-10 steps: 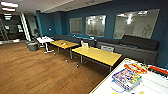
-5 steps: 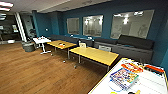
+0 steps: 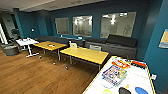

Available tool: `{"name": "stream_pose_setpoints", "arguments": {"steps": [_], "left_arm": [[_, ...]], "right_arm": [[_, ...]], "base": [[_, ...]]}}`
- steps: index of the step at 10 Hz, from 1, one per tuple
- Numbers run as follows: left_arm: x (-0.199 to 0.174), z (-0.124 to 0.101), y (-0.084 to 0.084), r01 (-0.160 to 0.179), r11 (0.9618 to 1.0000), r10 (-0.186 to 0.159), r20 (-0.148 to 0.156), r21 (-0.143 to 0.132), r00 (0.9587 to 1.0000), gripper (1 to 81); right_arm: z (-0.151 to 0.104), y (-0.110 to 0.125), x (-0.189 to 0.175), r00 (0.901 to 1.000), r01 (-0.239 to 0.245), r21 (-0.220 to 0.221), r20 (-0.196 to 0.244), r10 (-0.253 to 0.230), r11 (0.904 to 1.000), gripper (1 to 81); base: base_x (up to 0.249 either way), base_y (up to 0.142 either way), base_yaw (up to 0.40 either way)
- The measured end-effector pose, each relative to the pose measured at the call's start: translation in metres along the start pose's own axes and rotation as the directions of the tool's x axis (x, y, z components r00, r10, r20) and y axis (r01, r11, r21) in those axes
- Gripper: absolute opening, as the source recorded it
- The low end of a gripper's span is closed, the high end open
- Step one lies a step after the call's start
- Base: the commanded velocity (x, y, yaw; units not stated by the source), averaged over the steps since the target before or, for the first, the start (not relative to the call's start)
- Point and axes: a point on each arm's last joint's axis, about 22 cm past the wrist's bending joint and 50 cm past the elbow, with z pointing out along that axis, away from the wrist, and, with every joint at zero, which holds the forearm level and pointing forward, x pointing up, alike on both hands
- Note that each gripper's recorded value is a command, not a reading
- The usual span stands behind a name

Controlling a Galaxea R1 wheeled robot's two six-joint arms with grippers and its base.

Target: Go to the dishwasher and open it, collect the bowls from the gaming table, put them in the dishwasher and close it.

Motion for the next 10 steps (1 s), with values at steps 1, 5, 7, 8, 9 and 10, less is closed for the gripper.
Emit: {"name": "stream_pose_setpoints", "arguments": {"steps": [1, 5, 7, 8, 9, 10], "left_arm": [[0.0005, 0.0000, 0.0000, 0.000, 1.0000, 0.000, -0.001, 0.000, 1.0000, 81.1], [0.0004, 0.0006, 0.0015, 0.000, 1.0000, 0.000, -0.001, -0.002, 1.0000, 81.1], [0.0004, 0.0006, 0.0015, 0.000, 1.0000, 0.000, -0.001, -0.002, 1.0000, 81.1], [0.0001, 0.0005, 0.0015, 0.000, 1.0000, 0.000, 0.000, -0.002, 1.0000, 81.1], [0.0000, 0.0006, 0.0018, 0.000, 1.0000, 0.000, -0.001, -0.002, 1.0000, 81.1], [0.0003, 0.0005, 0.0015, 0.000, 1.0000, 0.000, -0.001, -0.002, 1.0000, 81.1]], "right_arm": [[0.0000, 0.0001, -0.0001, 1.0000, 0.000, 0.000, 0.001, 0.000, 1.0000, 81.1], [0.0001, -0.0003, -0.0001, 1.0000, -0.001, 0.000, 0.001, 0.001, 1.0000, 81.1], [0.0003, -0.0005, 0.0001, 1.0000, -0.005, 0.000, 0.001, 0.005, 1.0000, 81.1], [0.0004, -0.0010, -0.0002, 1.0000, -0.006, 0.001, 0.002, 0.006, 1.0000, 81.1], [0.0013, -0.0031, -0.0010, 1.0000, -0.008, 0.002, 0.005, 0.008, 1.0000, 81.1], [0.0011, -0.0025, -0.0013, 0.9999, -0.008, 0.001, 0.006, 0.008, 1.0000, 81.1]], "base": [[0.000, 0.000, -0.280], [0.000, 0.000, -0.280], [0.000, 0.000, -0.281], [0.000, 0.000, -0.281], [0.000, 0.000, -0.281], [0.000, 0.000, -0.282]]}}
